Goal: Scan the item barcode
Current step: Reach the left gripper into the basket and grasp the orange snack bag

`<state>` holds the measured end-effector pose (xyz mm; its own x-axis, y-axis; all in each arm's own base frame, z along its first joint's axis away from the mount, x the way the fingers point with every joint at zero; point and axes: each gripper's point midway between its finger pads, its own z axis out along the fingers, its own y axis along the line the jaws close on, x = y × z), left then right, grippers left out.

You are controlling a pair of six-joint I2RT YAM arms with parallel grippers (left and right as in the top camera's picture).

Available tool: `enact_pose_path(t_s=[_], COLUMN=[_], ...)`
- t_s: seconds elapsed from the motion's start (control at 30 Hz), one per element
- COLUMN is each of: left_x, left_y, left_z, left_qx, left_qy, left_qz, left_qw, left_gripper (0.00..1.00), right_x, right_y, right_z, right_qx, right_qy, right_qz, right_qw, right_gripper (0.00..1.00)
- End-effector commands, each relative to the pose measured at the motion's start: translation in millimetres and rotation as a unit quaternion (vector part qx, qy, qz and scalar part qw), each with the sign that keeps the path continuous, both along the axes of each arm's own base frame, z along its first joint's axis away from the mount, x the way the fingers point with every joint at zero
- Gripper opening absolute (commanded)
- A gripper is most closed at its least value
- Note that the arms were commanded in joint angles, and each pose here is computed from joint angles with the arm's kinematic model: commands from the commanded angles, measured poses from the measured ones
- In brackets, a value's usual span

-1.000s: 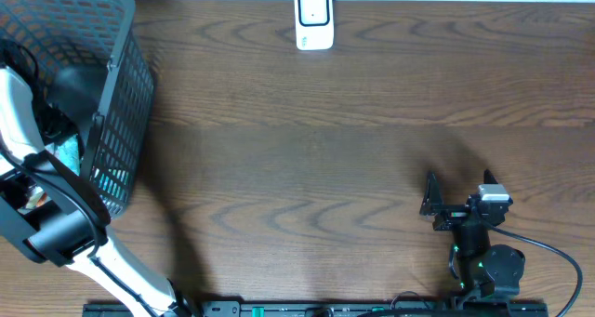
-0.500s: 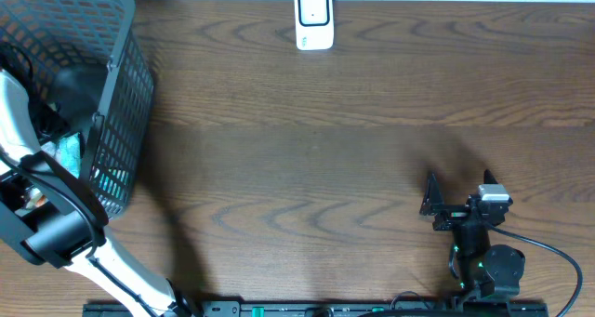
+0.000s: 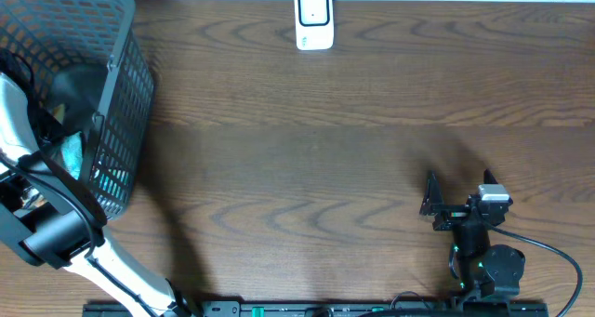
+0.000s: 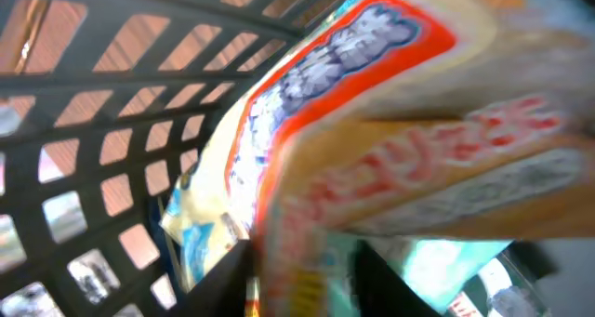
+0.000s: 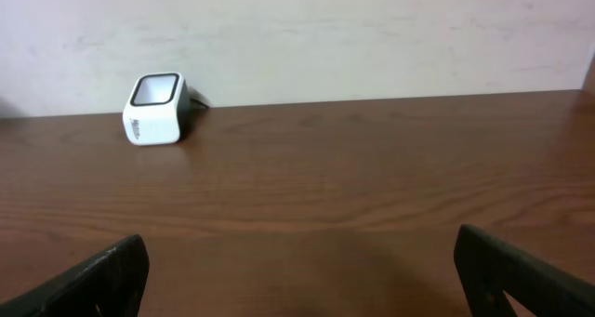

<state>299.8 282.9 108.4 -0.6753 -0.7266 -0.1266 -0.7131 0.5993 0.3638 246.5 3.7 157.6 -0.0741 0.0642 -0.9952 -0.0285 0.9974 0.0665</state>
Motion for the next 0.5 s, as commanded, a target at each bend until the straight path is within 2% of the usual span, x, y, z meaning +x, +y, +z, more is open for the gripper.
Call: enact_pose_path(t_s=[0.0,0.13,0.27,0.37,0.47], left_x=[-7,-10,-4,5,23], left_y=[-6,-9,-11,-16,-31], left_z=[-8,6,44,83,124], left_qx=[-0.020,-0.019,0.010,0.046,0.047], left_qy=[0.018,0.014,-0.032,-0.105,-0.201], left_qz=[0.000,0.000,0.009,0.018,0.000], left_qw=[1.000,1.000,0.999,0.993,0.978], left_gripper=[0.07,0.07,0.07,0.07,0.07], right_x=[0,0,0,0,0], right_y=[2,2,2,2,2], right_z=[0,0,0,0,0], right_qx=[-0.006,-0.006,-0.006,-0.006,-0.006], right_qy=[-0.001,-0.001,-0.001,-0.001,-0.001], right_qz=[0.004,0.004,0.004,0.004,0.004], right_qw=[1.000,1.000,1.000,1.000,1.000], right_gripper=[0.99,0.99,0.99,0.99,0.99])
